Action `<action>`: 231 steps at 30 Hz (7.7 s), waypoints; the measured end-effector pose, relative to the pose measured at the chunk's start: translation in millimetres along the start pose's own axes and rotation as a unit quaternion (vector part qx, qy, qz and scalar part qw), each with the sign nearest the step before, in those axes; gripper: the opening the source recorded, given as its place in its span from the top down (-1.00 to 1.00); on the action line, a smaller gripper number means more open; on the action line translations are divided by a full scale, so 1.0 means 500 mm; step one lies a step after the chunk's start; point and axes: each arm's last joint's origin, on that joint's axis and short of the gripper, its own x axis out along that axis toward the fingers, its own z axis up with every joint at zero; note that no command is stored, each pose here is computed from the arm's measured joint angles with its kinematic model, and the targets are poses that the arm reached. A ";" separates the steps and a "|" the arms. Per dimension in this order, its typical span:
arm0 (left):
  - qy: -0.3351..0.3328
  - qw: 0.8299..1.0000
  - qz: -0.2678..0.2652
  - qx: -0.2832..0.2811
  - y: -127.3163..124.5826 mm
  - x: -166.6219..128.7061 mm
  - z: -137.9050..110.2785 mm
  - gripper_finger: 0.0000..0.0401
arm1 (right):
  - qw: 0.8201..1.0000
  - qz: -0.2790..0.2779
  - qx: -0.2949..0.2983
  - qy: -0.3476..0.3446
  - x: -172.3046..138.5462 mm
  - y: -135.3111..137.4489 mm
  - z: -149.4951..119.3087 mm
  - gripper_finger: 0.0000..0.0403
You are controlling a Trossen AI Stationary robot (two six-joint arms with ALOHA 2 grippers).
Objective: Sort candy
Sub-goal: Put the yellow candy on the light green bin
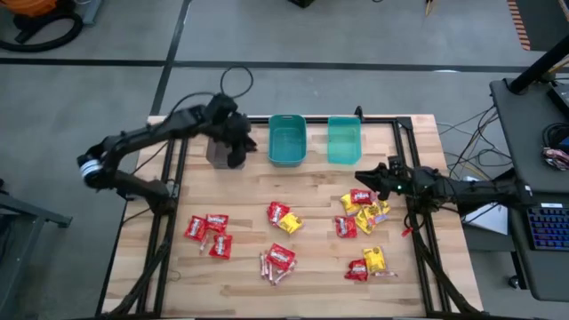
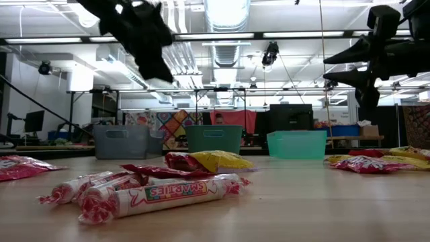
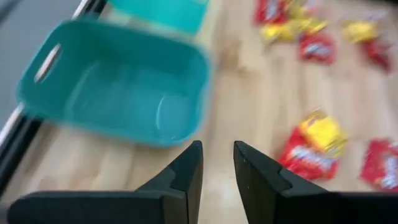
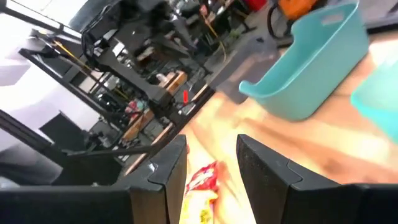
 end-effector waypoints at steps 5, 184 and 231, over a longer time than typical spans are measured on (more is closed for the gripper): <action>-0.066 0.997 0.018 0.027 -0.085 -0.001 -0.024 0.63 | 0.997 -0.028 0.020 0.065 0.026 0.003 -0.010 0.34; -0.365 0.906 -0.157 0.147 -0.150 0.113 -0.041 -0.05 | 0.867 0.369 -0.330 0.053 0.282 0.176 0.126 0.96; -0.399 0.853 -0.322 0.099 -0.133 0.258 0.029 0.98 | 0.896 0.273 -0.347 0.041 0.294 0.168 0.121 0.95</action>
